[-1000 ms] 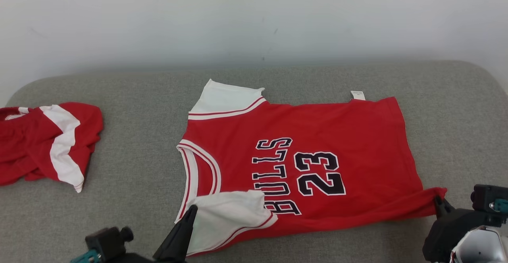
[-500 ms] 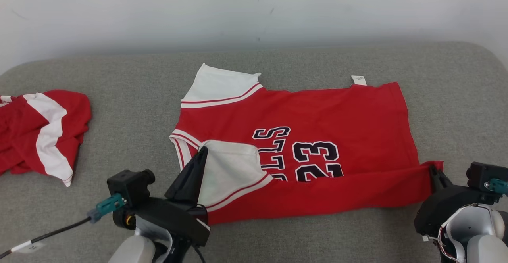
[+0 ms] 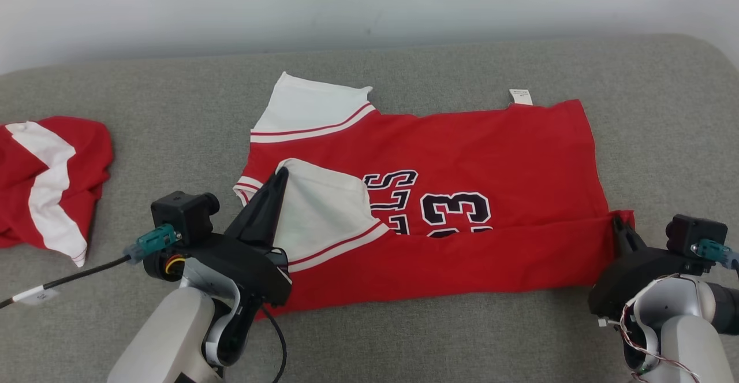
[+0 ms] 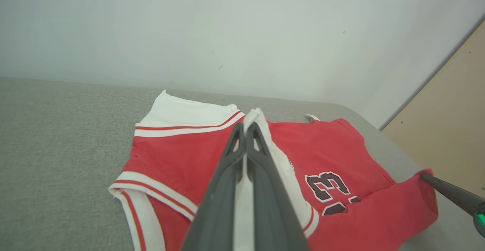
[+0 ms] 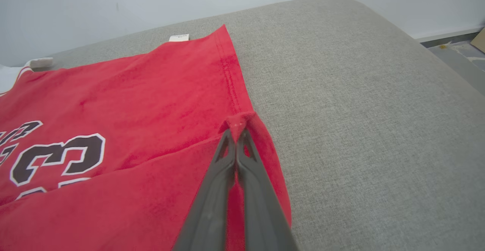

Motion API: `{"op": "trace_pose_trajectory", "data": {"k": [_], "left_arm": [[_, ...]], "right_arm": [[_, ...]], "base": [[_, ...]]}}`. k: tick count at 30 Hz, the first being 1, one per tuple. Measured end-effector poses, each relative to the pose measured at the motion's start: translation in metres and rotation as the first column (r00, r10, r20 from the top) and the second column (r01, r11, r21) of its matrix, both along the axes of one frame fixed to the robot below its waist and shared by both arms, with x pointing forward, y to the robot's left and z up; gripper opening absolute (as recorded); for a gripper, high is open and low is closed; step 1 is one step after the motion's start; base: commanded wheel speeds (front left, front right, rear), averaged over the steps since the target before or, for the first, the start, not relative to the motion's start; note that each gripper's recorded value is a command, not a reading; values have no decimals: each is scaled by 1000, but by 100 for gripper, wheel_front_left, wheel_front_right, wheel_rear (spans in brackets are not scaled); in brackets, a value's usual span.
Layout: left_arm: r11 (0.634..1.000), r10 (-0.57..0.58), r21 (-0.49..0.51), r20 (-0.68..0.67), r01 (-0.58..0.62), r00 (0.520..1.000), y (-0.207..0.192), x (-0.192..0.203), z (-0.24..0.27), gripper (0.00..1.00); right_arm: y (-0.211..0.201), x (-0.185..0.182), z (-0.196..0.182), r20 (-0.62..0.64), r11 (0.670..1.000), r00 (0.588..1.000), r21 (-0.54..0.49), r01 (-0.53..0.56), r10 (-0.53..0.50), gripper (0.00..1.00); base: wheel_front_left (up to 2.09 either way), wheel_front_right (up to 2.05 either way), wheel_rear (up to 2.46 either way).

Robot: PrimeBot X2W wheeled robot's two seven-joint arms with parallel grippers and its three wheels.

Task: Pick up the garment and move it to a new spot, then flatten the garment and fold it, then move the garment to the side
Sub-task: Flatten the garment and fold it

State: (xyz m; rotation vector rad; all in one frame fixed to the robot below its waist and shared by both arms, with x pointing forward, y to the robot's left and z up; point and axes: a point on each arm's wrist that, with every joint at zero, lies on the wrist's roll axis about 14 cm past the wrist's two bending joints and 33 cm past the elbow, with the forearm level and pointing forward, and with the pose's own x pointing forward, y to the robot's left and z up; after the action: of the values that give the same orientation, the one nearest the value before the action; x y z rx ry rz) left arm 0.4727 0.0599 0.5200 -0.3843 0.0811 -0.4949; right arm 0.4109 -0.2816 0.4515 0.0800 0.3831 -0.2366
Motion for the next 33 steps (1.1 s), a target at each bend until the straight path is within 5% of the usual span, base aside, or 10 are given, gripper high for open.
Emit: {"op": "trace_pose_trajectory", "data": {"k": [12,13,14,15,26,33], "left_arm": [[995,60,80,-59,-55,996,11,21,-27,0],[995,59,89,-81,-52,995,11,20,-32,37],[993,53,107,-80,-44,995,9,20,-34,94],[991,61,125,-76,-51,995,11,21,-35,100],[949,141,283,21,-141,990,36,23,-33,100],[923,225,330,-49,-197,973,60,-27,-70,100]], "right_arm": [[-1,9,-15,-43,1000,999,-9,1,-1,0],[-1,10,-14,-36,1000,999,-8,1,-2,39],[-2,10,-15,-35,1000,999,2,7,-7,100],[-2,11,-14,-29,1000,1000,4,8,-7,100],[-3,16,12,59,1000,998,7,11,-12,100],[-9,-15,12,34,999,999,32,35,-37,100]], "base": [[0,0,0],[0,0,0],[0,0,0],[0,0,0],[0,0,0],[0,0,0]]}}
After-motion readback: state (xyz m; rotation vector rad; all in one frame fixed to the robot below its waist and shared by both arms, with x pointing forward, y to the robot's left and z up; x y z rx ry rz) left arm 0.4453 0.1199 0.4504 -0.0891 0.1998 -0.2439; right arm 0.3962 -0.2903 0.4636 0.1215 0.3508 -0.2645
